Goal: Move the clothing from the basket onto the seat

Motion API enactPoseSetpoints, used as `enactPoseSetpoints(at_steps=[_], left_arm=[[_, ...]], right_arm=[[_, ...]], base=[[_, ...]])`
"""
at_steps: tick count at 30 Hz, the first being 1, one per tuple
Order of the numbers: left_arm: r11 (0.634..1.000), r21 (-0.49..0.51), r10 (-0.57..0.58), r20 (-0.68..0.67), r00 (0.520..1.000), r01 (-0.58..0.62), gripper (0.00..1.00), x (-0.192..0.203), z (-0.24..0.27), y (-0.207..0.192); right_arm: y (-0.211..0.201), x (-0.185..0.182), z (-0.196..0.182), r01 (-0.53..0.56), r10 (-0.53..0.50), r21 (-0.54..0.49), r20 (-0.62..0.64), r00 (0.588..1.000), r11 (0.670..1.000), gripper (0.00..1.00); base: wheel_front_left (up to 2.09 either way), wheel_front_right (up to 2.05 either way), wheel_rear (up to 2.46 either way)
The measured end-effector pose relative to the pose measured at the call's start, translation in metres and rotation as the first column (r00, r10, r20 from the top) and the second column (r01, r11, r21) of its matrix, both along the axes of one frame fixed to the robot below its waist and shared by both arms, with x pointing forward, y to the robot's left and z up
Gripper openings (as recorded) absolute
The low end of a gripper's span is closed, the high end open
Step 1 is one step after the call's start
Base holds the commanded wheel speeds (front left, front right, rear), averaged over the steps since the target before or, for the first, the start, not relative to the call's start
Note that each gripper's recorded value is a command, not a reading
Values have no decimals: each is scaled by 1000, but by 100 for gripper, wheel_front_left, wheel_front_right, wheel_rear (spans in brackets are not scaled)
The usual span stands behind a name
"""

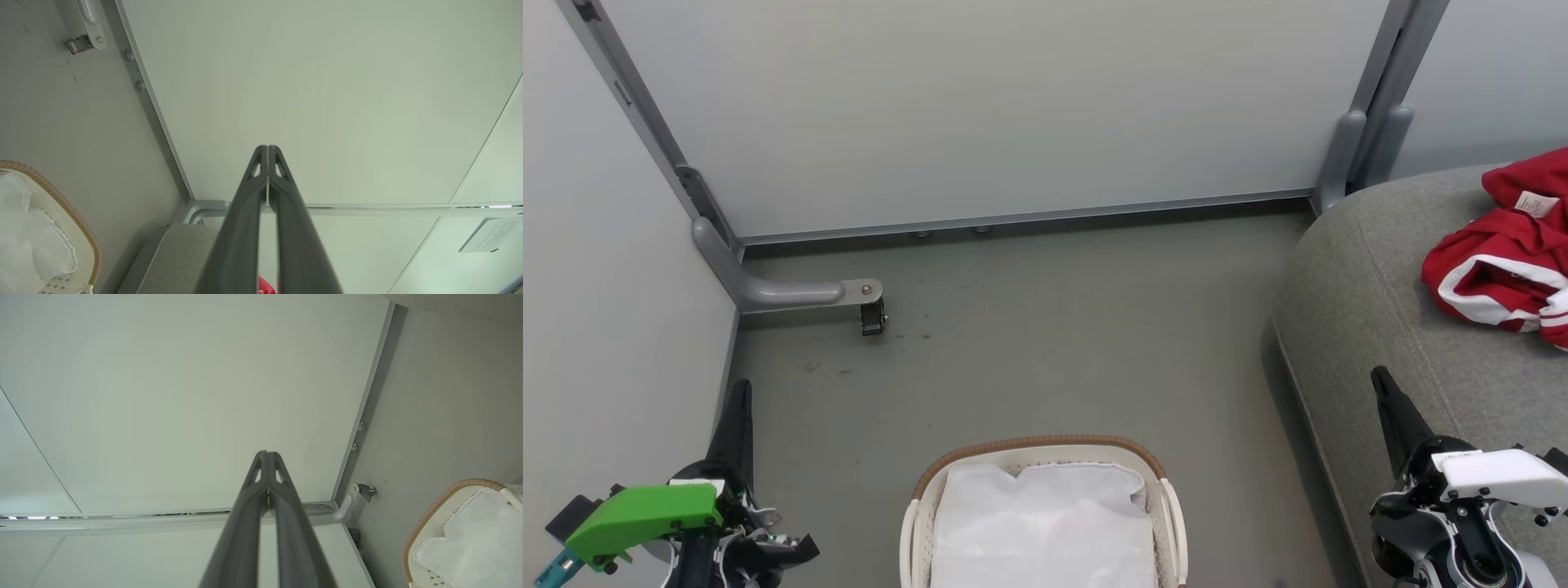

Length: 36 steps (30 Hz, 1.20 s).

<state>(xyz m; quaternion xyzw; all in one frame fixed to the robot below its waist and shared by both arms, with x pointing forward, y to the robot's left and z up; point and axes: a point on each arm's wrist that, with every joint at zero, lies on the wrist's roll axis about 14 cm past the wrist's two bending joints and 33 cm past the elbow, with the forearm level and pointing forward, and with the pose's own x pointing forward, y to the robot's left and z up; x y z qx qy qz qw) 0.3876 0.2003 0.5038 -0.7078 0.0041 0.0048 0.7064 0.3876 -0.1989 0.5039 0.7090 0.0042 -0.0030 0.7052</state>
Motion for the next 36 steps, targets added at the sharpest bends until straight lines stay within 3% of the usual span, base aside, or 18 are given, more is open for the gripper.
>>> enactPoseSetpoints(at_steps=[36], left_arm=[[1000, 0, 0, 0, 1000, 0, 0, 0, 0, 0]], right_arm=[[0, 0, 0, 0, 0, 0, 0, 1000, 1000, 0]], base=[[0, 0, 0]])
